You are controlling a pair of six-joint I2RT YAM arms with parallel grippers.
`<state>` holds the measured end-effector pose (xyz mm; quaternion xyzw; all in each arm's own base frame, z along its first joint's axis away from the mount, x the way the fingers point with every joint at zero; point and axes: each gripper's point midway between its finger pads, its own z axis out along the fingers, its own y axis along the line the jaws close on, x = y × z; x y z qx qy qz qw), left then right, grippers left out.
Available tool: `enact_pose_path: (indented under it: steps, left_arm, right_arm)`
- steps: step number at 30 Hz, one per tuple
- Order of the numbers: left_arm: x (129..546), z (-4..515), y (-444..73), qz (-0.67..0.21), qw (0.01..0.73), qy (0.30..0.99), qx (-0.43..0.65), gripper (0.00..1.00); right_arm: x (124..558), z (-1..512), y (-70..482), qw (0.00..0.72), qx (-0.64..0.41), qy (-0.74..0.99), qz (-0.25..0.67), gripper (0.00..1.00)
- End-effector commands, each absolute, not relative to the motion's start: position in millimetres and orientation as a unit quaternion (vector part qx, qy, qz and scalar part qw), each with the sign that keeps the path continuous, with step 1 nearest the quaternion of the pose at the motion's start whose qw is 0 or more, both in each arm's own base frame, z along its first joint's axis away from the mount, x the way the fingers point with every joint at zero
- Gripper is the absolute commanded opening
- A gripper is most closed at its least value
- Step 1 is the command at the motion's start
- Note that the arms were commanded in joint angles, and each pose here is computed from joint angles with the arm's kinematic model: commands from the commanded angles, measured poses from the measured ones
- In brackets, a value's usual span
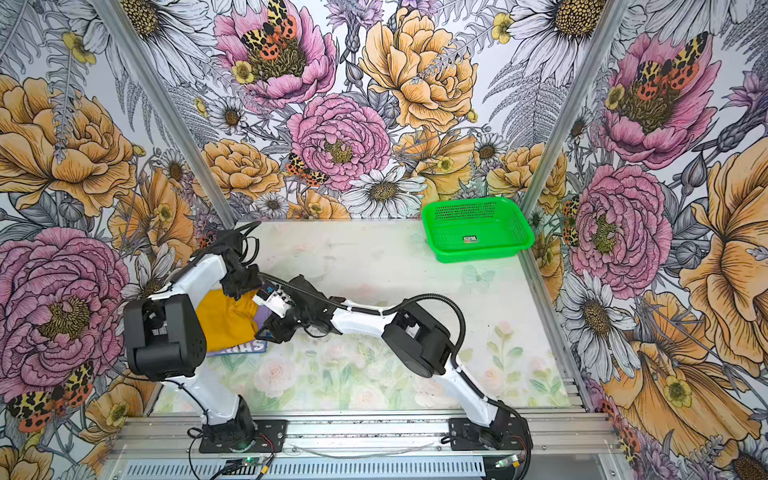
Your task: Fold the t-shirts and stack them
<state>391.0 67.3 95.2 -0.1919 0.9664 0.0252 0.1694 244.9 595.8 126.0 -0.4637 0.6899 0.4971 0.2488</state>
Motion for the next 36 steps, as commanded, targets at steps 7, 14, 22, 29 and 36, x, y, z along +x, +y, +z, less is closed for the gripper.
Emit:
enact_pose_path:
  steps: [7,14,22,29,36]
  left_arm:
    - [405,107,78,0.005,0.193,0.963,-0.189,0.45]
    - [405,96,78,-0.005,0.180,0.966,-0.184,0.35]
    - [406,93,79,-0.009,0.176,0.967,-0.184,0.00]
    - [416,114,80,-0.022,0.205,0.961,-0.185,0.00]
    - [431,123,72,-0.050,0.218,0.958,-0.179,0.00]
  right_arm:
    - [244,121,637,0.233,-0.466,0.678,0.519,0.43]
    - [241,96,637,0.213,-0.458,0.697,0.509,0.36]
    - [242,85,635,0.204,-0.457,0.707,0.500,0.15]
    - [226,101,628,0.204,-0.476,0.688,0.509,0.00]
    - [203,110,616,0.196,-0.483,0.679,0.517,0.00]
